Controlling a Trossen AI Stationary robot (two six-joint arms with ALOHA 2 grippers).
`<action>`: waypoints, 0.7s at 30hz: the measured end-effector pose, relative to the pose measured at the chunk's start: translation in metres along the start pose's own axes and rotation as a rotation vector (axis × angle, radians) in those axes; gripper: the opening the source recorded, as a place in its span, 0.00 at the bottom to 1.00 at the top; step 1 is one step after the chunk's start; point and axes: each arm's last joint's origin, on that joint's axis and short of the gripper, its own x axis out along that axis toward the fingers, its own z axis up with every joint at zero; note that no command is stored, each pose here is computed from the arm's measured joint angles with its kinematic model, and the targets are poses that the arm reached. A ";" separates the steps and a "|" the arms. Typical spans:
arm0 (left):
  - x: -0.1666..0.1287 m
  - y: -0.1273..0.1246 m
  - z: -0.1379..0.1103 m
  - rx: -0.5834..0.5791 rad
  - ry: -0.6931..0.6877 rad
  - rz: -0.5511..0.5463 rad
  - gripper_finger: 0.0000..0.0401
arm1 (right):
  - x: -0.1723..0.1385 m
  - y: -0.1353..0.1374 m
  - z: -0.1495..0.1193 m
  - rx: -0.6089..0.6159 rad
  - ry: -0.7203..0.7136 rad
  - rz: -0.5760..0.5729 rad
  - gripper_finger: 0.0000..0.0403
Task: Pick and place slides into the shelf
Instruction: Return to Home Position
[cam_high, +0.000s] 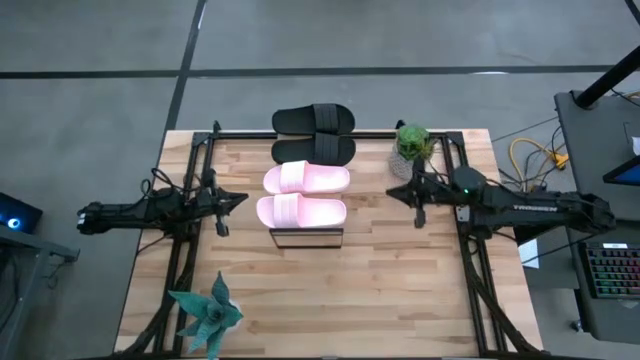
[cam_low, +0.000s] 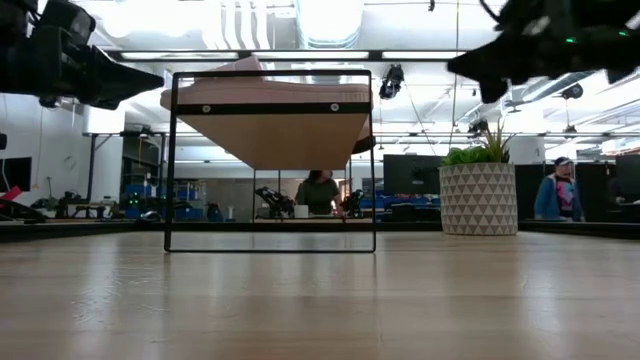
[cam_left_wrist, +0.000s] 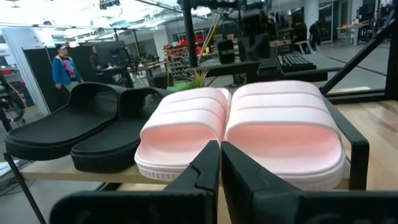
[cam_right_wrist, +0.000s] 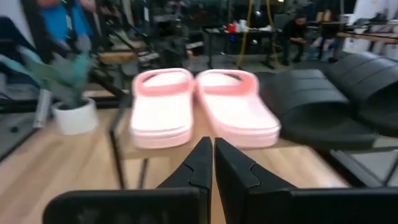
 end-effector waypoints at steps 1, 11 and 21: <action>0.000 0.000 0.001 -0.001 -0.003 0.001 0.00 | -0.004 0.003 -0.003 0.000 -0.017 0.015 0.02; 0.000 0.000 0.002 -0.005 -0.021 -0.004 0.00 | -0.035 0.026 -0.027 0.013 -0.031 -0.001 0.02; 0.000 -0.001 0.002 -0.032 -0.024 -0.046 0.00 | -0.050 0.041 -0.047 -0.041 -0.101 0.152 0.02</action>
